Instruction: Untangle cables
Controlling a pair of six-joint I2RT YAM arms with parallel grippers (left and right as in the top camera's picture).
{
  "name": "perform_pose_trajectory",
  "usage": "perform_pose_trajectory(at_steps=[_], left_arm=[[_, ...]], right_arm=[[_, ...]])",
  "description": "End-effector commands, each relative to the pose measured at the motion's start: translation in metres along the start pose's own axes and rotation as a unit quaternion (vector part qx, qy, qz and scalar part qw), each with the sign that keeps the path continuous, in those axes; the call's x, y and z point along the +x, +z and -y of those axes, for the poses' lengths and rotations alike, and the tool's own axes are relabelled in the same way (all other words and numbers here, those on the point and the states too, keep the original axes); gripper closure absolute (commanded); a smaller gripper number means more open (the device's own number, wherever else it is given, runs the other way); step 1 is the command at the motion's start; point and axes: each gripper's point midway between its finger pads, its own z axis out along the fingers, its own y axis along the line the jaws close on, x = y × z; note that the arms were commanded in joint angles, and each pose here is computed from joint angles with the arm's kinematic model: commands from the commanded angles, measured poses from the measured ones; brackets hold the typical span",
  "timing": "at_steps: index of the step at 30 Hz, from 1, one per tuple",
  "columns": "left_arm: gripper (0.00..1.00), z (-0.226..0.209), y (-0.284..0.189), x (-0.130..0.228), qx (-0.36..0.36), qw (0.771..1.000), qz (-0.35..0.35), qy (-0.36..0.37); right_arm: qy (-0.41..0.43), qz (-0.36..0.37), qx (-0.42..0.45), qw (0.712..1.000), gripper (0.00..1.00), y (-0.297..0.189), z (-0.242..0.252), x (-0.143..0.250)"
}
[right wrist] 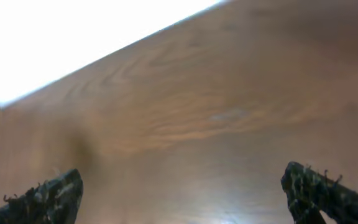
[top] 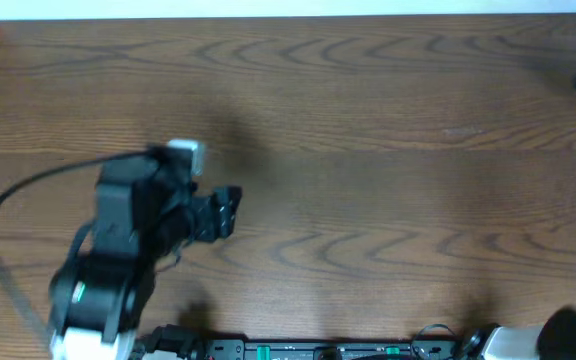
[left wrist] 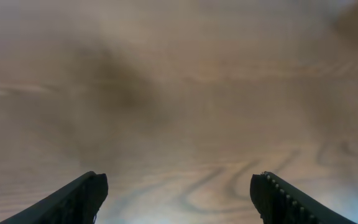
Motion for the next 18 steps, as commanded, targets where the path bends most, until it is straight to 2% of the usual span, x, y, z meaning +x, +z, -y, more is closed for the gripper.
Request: perform_pose_trajectory(at_steps=[1, 6, 9, 12, 15, 18], left_arm=[[0.19, -0.006, -0.040, -0.008, -0.038, 0.997, 0.072, 0.003], [0.14, -0.004, -0.081, -0.007, -0.050, 0.988, 0.148, 0.013], [0.12, -0.003, -0.089, -0.004, -0.048, 0.986, 0.160, 0.016], [0.12, -0.003, -0.091, 0.001, -0.048, 0.987, 0.155, 0.015], [0.12, -0.004, -0.090, 0.003, -0.049, 0.987, 0.150, 0.014], [0.12, -0.004, -0.090, 0.004, -0.050, 0.987, 0.149, 0.014]], right_arm=[[-0.113, 0.044, -0.033, 0.992, 0.01, -0.041, -0.061, 0.013], [-0.184, 0.117, -0.029, 0.975, 0.01, -0.112, -0.119, 0.056], [-0.242, 0.153, -0.058, 0.956, 0.03, -0.144, -0.156, 0.087], [-0.300, 0.194, -0.074, 0.931, 0.10, -0.179, -0.185, 0.124], [-0.318, 0.214, -0.055, 0.922, 0.11, -0.200, -0.185, 0.153], [-0.281, 0.253, -0.021, 0.925, 0.11, -0.226, -0.174, 0.175]])
